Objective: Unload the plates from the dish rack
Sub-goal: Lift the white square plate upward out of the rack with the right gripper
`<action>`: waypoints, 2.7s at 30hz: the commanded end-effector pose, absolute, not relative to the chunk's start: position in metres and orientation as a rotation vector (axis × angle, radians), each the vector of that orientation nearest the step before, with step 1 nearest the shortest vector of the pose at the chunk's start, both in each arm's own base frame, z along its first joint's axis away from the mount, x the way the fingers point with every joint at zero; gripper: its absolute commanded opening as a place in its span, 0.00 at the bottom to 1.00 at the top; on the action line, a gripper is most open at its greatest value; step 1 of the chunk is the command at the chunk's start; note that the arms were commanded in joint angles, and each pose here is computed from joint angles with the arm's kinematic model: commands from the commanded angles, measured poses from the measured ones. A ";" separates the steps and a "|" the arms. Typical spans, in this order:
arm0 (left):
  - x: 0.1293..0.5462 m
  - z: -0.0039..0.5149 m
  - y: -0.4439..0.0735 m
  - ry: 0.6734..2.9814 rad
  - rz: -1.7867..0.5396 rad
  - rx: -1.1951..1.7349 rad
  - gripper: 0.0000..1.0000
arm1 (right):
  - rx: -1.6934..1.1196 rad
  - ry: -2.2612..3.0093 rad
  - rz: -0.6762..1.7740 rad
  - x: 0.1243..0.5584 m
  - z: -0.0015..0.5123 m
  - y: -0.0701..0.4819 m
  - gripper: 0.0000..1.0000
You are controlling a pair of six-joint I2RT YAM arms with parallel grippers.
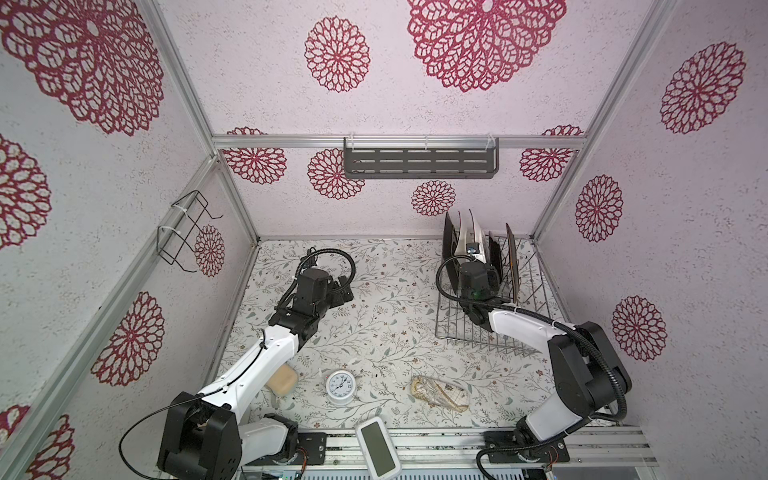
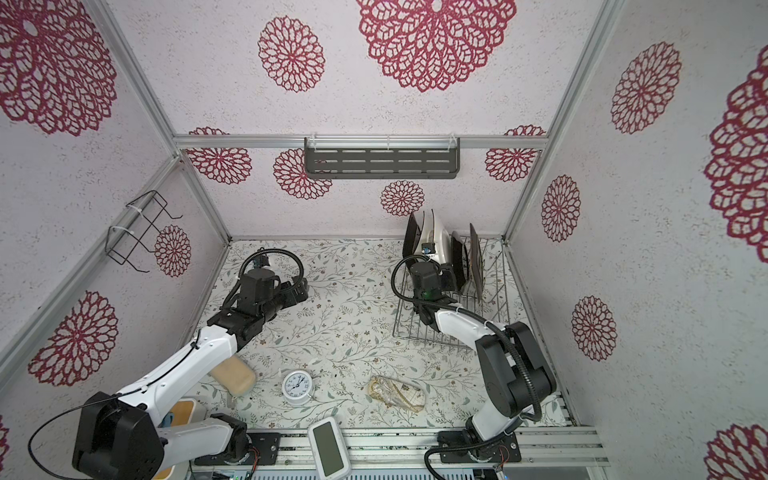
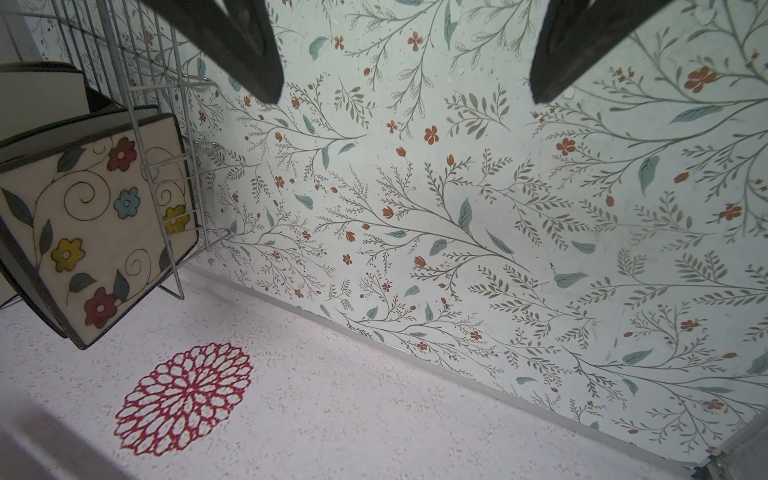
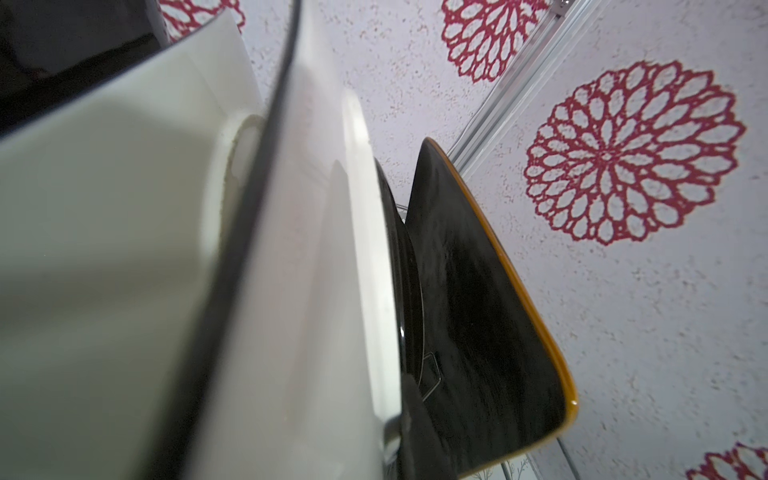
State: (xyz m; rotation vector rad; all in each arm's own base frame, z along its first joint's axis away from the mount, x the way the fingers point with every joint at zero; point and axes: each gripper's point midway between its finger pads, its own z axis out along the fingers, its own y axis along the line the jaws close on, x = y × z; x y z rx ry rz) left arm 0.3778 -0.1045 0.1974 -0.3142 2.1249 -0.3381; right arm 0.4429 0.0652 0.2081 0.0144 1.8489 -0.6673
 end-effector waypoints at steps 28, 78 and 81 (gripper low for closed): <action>0.376 0.214 -0.107 2.084 -0.351 -0.302 0.97 | 0.257 1.553 -0.614 0.423 0.333 0.059 0.00; 0.374 0.226 -0.109 2.064 -0.364 -0.299 0.97 | 0.255 1.498 -0.450 0.405 0.377 0.084 0.00; 0.373 0.225 -0.110 2.069 -0.364 -0.301 0.97 | 0.257 1.486 -0.445 0.401 0.382 0.084 0.00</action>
